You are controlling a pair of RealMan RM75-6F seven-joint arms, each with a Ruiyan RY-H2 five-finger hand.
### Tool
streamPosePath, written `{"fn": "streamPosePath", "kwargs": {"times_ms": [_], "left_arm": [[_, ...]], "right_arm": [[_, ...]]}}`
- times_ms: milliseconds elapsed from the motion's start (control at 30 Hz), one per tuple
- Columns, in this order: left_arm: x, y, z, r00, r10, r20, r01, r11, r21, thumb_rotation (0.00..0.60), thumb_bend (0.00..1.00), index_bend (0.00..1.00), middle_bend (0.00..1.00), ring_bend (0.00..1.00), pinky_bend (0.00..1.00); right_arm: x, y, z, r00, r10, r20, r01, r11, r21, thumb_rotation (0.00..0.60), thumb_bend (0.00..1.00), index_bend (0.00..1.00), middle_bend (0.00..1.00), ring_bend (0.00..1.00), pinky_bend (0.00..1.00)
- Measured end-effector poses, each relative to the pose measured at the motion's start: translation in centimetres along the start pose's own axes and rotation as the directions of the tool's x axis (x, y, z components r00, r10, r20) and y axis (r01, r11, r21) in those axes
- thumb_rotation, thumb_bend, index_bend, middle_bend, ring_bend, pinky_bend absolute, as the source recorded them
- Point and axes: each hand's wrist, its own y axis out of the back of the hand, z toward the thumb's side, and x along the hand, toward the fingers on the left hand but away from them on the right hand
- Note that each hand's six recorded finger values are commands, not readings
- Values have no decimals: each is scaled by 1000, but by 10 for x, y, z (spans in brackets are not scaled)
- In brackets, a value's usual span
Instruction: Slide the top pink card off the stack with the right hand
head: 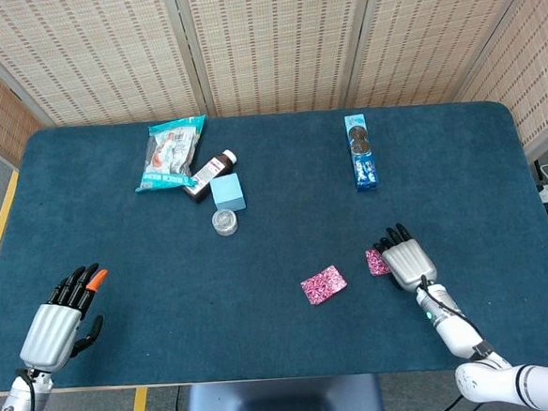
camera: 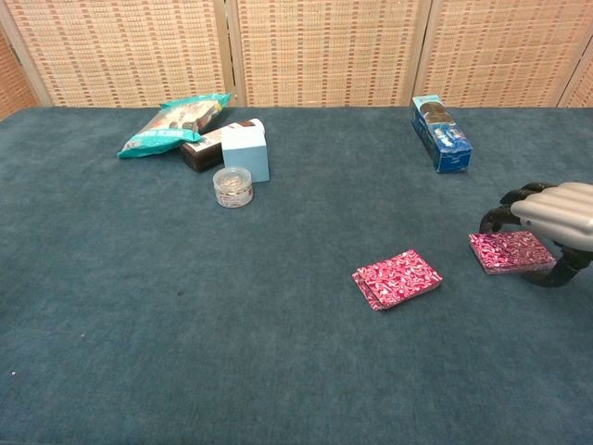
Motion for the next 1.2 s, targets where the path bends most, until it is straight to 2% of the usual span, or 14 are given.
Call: {"fn": "streamPosePath", "kwargs": {"times_ms": [800,1200], "left_arm": [[0,1,0,1000,2,2,-2,1000,1,600,485,0,0,34,175],[-1,1,0,1000,1,2,-1,1000,0,600,485,0,0,34,175]], "right_arm": [[0,0,4,1000,-2,-1,2,1000,1,600,266,376,314,147,0],[1,3,6,1000,-29,5,29,1000,5,600,266,556,413,283,73]]}}
